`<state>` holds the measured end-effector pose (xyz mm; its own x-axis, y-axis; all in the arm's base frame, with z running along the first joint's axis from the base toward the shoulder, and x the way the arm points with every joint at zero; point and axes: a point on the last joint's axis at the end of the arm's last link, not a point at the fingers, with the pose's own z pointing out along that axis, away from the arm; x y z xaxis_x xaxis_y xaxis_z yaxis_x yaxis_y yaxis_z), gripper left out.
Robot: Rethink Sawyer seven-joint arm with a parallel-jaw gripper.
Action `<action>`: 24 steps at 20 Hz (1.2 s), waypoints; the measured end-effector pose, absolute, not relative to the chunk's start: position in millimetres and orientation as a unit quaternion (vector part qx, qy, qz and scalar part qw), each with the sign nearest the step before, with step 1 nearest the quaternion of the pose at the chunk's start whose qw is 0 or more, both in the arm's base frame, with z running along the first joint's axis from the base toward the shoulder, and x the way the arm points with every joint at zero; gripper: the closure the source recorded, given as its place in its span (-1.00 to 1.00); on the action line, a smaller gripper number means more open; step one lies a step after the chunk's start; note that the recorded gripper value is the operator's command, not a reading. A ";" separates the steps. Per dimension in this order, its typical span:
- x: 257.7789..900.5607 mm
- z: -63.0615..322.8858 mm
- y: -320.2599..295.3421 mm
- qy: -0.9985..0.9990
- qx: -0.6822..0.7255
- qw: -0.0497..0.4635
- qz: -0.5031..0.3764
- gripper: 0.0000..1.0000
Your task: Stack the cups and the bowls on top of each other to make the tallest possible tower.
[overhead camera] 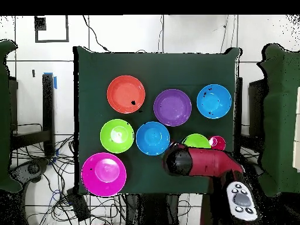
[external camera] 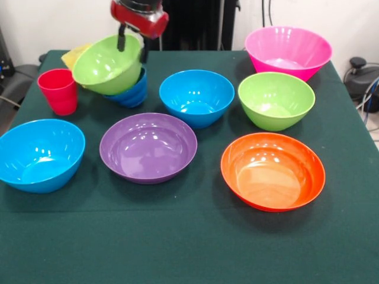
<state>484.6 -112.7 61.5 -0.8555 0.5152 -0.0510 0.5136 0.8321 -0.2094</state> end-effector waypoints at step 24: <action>338.3 194.6 -184.6 -0.889 -0.442 -0.045 0.112 -1.00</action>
